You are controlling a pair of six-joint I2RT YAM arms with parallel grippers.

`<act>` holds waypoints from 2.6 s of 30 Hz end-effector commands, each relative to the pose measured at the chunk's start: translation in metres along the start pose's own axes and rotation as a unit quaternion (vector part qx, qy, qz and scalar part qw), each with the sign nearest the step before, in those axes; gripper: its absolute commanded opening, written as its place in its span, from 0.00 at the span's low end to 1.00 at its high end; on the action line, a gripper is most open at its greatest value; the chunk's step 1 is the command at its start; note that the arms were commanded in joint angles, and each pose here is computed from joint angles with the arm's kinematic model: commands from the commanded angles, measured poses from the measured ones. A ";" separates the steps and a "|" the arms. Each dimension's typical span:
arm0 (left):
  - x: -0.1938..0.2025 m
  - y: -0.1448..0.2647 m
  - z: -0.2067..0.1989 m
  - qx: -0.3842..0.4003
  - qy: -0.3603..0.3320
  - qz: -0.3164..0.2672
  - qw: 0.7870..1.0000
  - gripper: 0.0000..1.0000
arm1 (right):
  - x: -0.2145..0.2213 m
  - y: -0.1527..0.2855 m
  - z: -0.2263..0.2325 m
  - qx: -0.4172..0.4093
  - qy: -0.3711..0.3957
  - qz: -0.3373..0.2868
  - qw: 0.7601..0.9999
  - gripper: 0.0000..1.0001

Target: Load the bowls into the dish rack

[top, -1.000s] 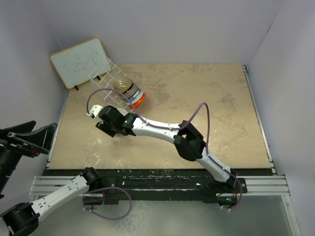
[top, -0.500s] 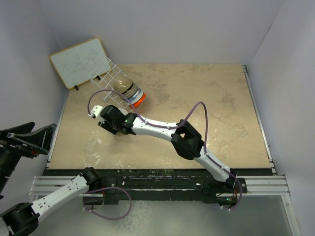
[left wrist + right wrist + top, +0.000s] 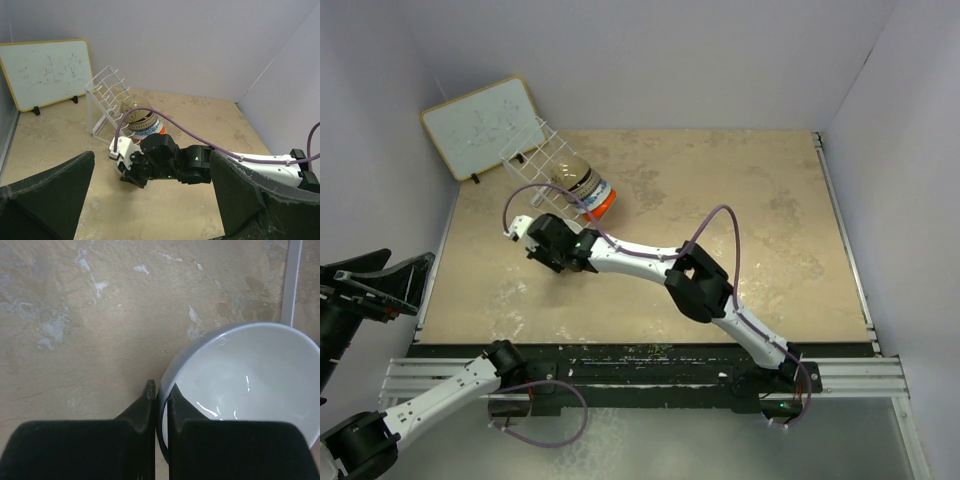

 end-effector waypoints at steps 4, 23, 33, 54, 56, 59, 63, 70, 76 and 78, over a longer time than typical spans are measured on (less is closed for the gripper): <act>-0.009 -0.002 -0.003 0.005 0.015 -0.015 1.000 0.99 | -0.092 0.093 0.011 -0.143 -0.095 -0.155 0.973 0.00; -0.024 -0.005 -0.009 0.028 0.002 -0.033 0.999 0.99 | -0.176 0.269 -0.103 -0.562 -0.322 -0.549 0.529 0.00; -0.030 0.000 -0.007 0.036 -0.003 -0.037 0.999 0.99 | -0.184 0.238 -0.137 -0.526 -0.381 -0.637 0.415 0.00; -0.029 0.005 -0.005 0.043 0.001 -0.037 0.998 0.99 | -0.185 0.179 -0.141 -0.435 -0.513 -0.652 0.350 0.00; -0.028 0.006 -0.004 0.044 0.002 -0.038 0.998 0.99 | -0.183 0.172 -0.141 -0.429 -0.524 -0.647 0.350 0.00; -0.027 0.008 -0.003 0.042 0.004 -0.038 0.998 0.99 | -0.180 0.163 -0.142 -0.418 -0.544 -0.639 0.346 0.00; -0.027 0.009 -0.001 0.041 0.003 -0.039 0.998 0.99 | -0.177 0.151 -0.143 -0.409 -0.557 -0.633 0.349 0.00; -0.026 0.012 0.002 0.039 0.005 -0.040 0.998 0.99 | -0.171 0.132 -0.144 -0.404 -0.576 -0.621 0.347 0.00; -0.025 0.014 0.004 0.037 0.007 -0.041 0.998 0.99 | -0.168 0.118 -0.145 -0.399 -0.591 -0.609 0.347 0.00; -0.025 0.014 0.005 0.038 0.006 -0.040 0.998 0.99 | -0.167 0.115 -0.145 -0.399 -0.595 -0.605 0.347 0.00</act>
Point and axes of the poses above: each gripper's point midway between its finger pads, its own y axis back along the fingers, its own z axis along the line the jaws close on, x = y × z, the point moved 7 cm from there along y, back along the fingers, and after that the axes turned 10 degrees about -y, right-handed, at the moved point
